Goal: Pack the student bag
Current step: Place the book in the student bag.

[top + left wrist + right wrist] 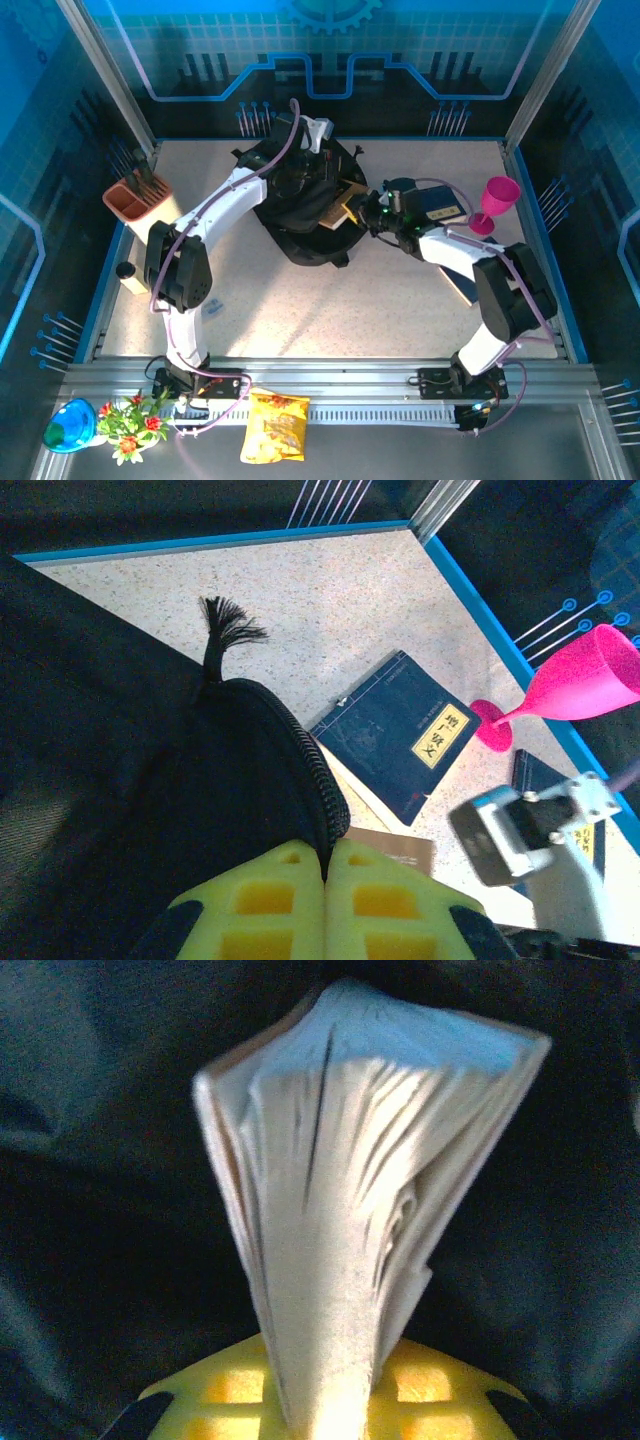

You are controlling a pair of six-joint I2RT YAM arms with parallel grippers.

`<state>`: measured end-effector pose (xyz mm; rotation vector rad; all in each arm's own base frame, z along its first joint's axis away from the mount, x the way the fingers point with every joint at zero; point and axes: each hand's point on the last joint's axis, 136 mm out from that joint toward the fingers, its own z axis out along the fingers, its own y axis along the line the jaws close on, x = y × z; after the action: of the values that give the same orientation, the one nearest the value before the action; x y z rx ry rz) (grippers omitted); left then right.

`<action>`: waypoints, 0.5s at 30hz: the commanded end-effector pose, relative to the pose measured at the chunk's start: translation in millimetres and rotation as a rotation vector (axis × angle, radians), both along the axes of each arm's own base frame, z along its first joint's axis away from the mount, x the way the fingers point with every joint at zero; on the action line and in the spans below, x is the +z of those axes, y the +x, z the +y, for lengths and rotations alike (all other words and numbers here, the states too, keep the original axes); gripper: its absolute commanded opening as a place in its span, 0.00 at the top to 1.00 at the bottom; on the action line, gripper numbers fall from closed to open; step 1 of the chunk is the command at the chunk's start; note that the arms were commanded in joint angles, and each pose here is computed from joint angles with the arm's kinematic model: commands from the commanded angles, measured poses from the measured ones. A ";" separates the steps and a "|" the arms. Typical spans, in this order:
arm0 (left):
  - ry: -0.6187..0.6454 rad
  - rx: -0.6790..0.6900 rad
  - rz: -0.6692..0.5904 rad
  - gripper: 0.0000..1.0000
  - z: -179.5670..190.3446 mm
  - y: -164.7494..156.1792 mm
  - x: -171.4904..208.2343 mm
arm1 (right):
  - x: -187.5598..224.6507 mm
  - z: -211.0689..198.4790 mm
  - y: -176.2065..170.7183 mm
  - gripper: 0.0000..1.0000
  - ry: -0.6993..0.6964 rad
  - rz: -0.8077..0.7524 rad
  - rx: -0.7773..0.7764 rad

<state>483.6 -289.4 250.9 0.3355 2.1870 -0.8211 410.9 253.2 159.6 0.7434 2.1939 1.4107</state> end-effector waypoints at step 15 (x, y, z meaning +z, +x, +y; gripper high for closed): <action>-0.174 -0.014 -0.087 0.98 -3.1 -20.3 74.5 | -14.8 48.4 64.2 0.88 -0.015 -0.063 -0.093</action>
<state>473.5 -288.0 269.5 0.2665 2.1705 -0.8910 457.5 291.6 127.6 0.7905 2.1826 1.3352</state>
